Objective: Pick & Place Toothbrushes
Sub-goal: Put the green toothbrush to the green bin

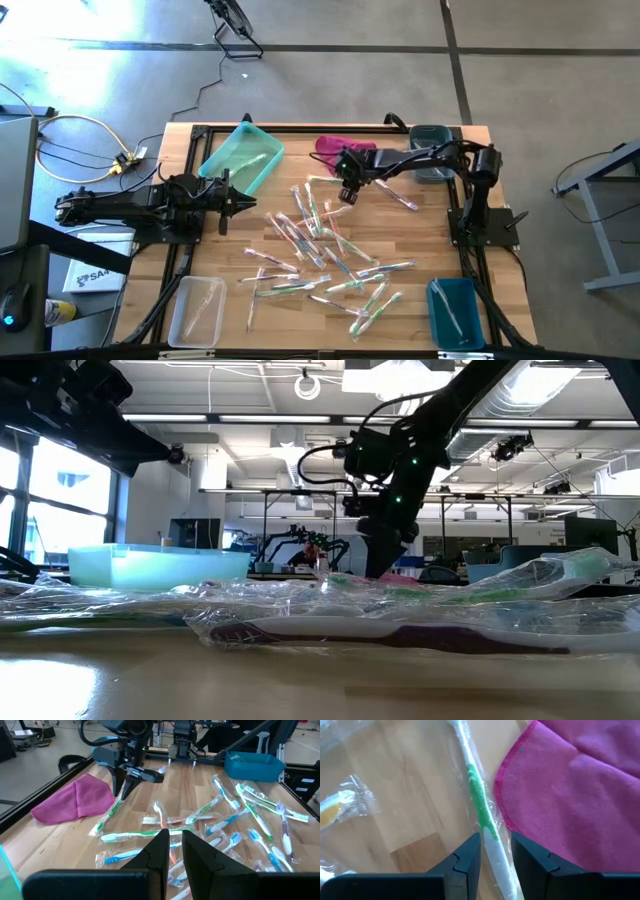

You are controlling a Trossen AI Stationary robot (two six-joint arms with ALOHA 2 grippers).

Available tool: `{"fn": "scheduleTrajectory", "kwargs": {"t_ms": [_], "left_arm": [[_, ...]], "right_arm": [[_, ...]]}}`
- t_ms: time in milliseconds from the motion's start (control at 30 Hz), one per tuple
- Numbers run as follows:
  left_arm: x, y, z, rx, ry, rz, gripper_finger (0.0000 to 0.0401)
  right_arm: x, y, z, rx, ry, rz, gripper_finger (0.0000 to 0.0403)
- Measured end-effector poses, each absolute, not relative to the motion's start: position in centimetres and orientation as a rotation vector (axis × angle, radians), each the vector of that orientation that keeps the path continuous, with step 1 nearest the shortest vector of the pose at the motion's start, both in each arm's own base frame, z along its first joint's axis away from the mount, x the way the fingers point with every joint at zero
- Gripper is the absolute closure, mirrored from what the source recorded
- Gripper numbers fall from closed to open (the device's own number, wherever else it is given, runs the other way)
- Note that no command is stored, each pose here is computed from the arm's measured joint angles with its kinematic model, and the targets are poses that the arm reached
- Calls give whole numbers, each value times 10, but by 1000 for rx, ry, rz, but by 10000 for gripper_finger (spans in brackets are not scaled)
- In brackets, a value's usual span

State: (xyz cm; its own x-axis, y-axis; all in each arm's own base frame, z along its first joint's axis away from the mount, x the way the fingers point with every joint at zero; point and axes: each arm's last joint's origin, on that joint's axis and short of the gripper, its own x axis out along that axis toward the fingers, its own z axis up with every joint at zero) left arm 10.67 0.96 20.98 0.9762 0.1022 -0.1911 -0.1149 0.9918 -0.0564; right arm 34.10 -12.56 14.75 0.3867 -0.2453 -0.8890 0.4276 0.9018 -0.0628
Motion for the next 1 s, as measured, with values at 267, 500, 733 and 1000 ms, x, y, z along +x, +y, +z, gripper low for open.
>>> {"fn": "scheduleTrajectory", "kwargs": {"t_ms": [267,500,733,1000], "left_arm": [[107,10,210,-67,189,109,351],[107,10,210,-67,189,110,351],[107,10,210,-67,189,110,351],[107,10,210,-67,189,109,351]], "right_arm": [[339,-131,147,249,1085,-374,302],[338,-130,147,280,1090,-327,302],[335,-122,145,390,1134,-171,302],[337,-119,145,283,1153,-285,302]]}}
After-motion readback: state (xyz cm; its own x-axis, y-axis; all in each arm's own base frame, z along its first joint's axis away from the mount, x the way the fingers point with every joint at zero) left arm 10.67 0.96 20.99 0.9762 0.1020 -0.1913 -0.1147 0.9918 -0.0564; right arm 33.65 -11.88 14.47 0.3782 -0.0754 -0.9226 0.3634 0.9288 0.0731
